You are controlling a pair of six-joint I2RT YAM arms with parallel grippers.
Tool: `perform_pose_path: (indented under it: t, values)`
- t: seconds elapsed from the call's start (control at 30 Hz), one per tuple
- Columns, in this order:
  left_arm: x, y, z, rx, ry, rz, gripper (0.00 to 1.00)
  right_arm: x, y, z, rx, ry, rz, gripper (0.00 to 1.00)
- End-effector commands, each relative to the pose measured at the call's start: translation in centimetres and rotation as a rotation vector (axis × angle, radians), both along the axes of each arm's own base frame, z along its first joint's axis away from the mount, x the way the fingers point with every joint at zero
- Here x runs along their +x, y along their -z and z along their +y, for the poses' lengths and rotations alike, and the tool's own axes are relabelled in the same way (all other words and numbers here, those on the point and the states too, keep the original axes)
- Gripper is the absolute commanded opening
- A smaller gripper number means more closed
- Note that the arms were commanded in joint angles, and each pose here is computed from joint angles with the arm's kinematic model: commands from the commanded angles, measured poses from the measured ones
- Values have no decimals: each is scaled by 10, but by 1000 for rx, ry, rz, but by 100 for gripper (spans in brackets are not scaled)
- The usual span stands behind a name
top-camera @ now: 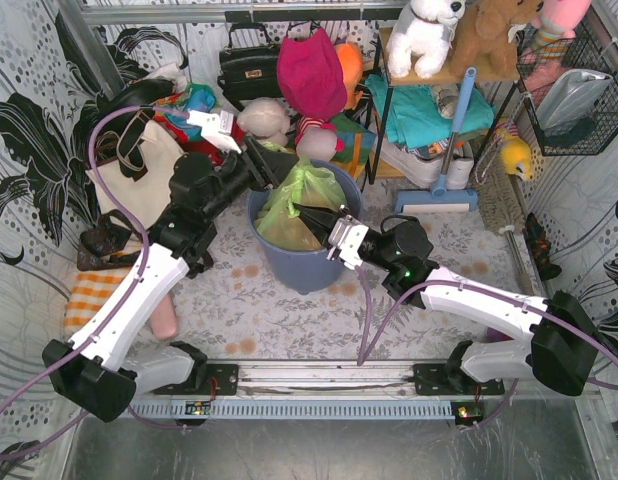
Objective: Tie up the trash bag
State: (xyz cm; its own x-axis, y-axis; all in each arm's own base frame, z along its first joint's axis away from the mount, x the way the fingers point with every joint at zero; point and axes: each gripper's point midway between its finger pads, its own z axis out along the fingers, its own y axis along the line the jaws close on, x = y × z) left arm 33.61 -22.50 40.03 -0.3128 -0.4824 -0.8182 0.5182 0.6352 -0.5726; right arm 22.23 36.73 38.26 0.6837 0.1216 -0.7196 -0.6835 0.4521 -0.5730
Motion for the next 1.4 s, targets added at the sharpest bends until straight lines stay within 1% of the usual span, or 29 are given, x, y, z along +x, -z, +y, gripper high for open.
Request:
perform_pose_path:
  t: [0.0, 0.07, 0.1, 0.13, 0.17, 0.2, 0.4, 0.53, 0.67, 0.8, 0.87, 0.93, 1.0, 1.07, 1.13, 1.17, 1.27, 1.3, 1.33, 1.37]
  values:
    - [3, -19, -1, -35, 5, -79, 45, -8, -18, -6, 65, -22, -6, 0]
    - [4, -21, 0, -27, 1, -88, 30, -9, -17, -6, 58, -26, 2, 0]
    - [6, -22, -1, -23, -2, -92, 19, -9, -17, -6, 53, -27, 8, 0]
    - [7, -25, -1, -22, -5, -98, 11, -9, -18, -7, 47, -25, 14, 0]
    - [8, -28, -1, -21, -6, -106, 3, -10, -18, -7, 42, -27, 19, 0]
    - [10, -32, -2, -20, -7, -113, 0, -11, -19, -8, 38, -29, 20, 0]
    - [18, -62, -5, -2, -7, -177, 0, -31, -47, -14, 10, -103, 25, 0]
    - [26, -61, -3, 21, -33, -176, 0, -46, -47, -19, -28, -155, 68, 0]
    - [37, -37, -6, 46, -44, -135, 0, -56, -22, -21, -72, -202, 153, 0]
    - [51, 5, -10, 91, -51, -68, 0, -59, 25, -20, -125, -226, 285, 0]
    - [56, 22, -11, 117, -51, -44, 0, -64, 39, -22, -133, -243, 326, 0]
    - [59, 29, -10, 130, -59, -32, 0, -69, 45, -25, -134, -260, 350, 0]
    - [59, 25, -9, 129, -63, -39, 1, -72, 44, -27, -131, -267, 351, 0]
    - [55, 11, -10, 114, -52, -73, 4, -74, 40, -30, -122, -263, 341, 0]
    - [49, -7, -9, 97, -49, -115, 9, -74, 36, -32, -115, -258, 328, 0]
    - [47, -14, -8, 91, -48, -129, 16, -74, 34, -32, -112, -257, 322, 0]
    - [40, -28, -6, 100, -41, -159, 44, -73, 31, -34, -104, -246, 315, 0]
    - [35, -38, 1, 106, -65, -177, 52, -69, 28, -37, -92, -221, 305, 0]
    - [34, -39, 5, 110, -79, -182, 50, -69, 27, -38, -88, -214, 301, 0]
    - [33, -40, 7, 111, -86, -186, 45, -68, 26, -39, -86, -209, 296, 0]
